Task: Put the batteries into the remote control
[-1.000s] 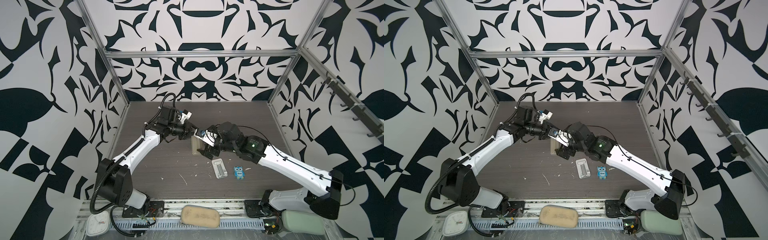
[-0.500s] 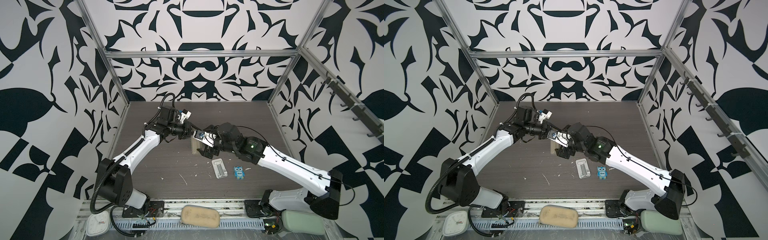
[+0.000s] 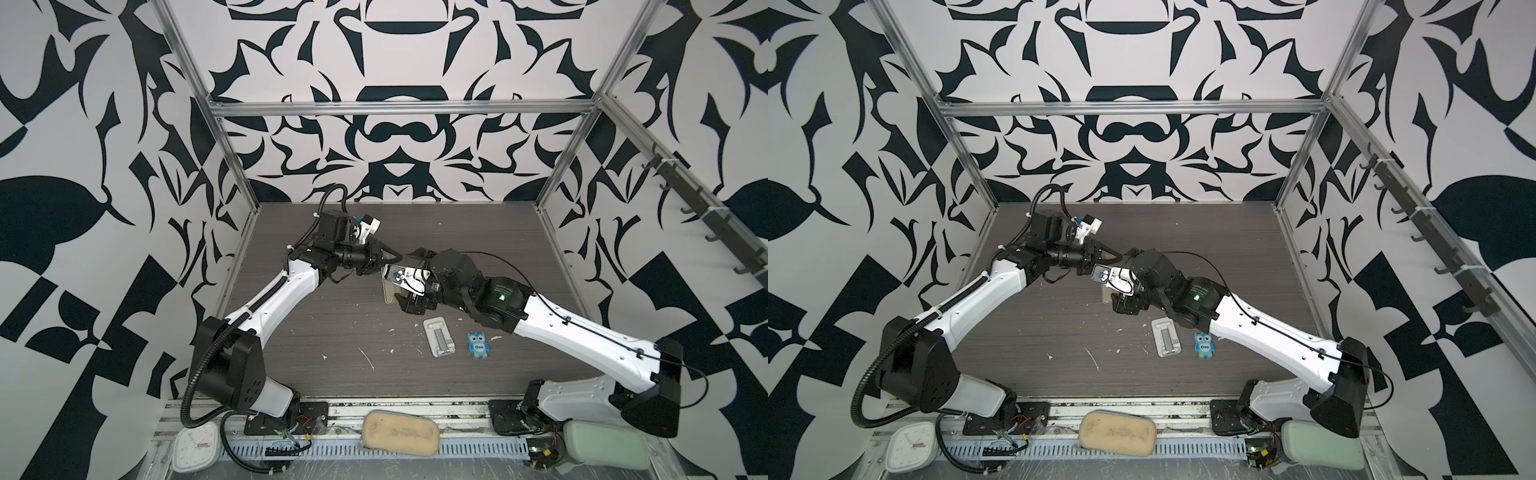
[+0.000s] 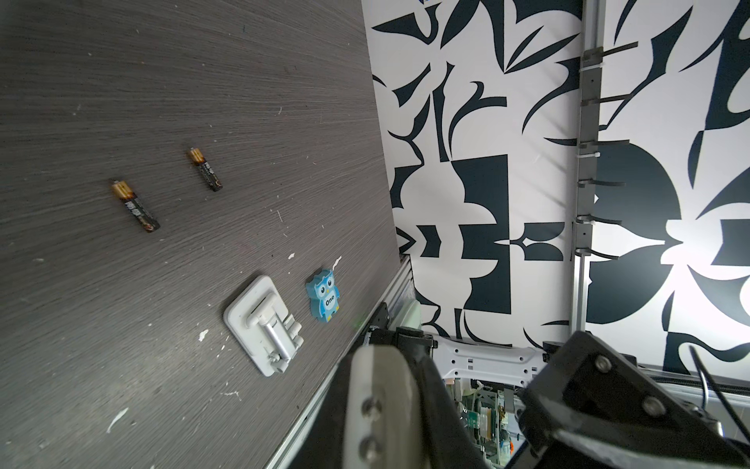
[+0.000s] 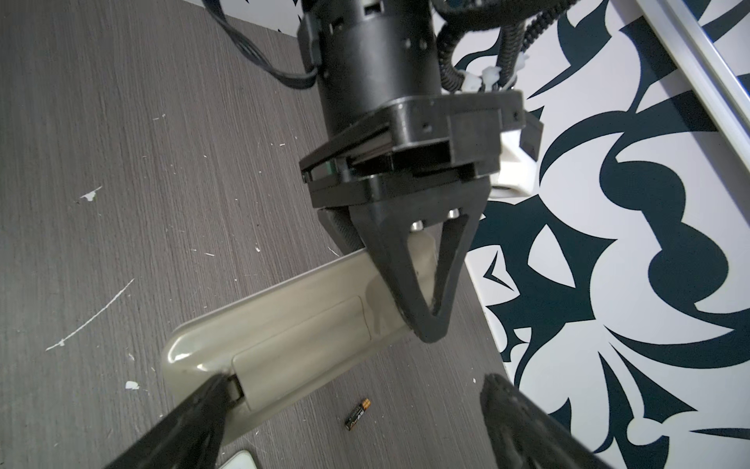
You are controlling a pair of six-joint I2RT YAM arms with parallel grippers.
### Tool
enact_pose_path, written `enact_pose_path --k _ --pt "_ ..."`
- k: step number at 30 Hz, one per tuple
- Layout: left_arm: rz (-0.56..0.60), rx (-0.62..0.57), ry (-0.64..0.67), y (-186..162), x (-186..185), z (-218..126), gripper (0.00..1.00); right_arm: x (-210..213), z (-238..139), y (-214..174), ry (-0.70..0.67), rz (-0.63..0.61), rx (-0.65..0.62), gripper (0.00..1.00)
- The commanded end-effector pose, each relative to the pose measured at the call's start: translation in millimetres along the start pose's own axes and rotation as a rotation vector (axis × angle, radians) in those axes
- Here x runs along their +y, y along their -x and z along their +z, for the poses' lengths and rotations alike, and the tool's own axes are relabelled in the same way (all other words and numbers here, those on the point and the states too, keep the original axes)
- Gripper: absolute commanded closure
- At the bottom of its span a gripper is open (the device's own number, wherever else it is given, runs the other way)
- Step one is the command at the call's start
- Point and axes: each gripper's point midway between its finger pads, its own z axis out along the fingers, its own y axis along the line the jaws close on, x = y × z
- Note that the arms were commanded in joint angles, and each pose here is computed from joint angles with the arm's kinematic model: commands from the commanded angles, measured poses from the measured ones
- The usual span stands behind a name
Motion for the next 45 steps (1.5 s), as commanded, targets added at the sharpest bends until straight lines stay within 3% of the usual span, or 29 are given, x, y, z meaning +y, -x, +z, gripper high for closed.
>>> enact_pose_path --k 1,15,26,31,45 --pt "-0.05 0.11 -0.067 -26.5 -15.0 0.3 1.0 -40.1 1.9 -1.1 -0.187 0.003 0.03 0.0" --pt "-0.06 0.076 0.004 -25.2 -0.9 -4.7 1.0 -45.2 -4.5 5.4 -0.227 -0.006 0.016 0.0" --pt "-0.04 0.095 -0.029 -35.7 -2.4 -9.7 1.0 2.8 -35.7 22.7 0.078 0.117 -0.111 0.0" --pt "-0.041 0.119 -0.054 -42.4 -3.2 -9.8 1.0 12.5 -36.5 31.3 0.149 0.172 -0.141 0.0" --pt "-0.037 0.145 -0.073 -51.8 -5.7 -13.1 1.0 34.7 -27.7 33.7 0.266 0.132 -0.149 0.0"
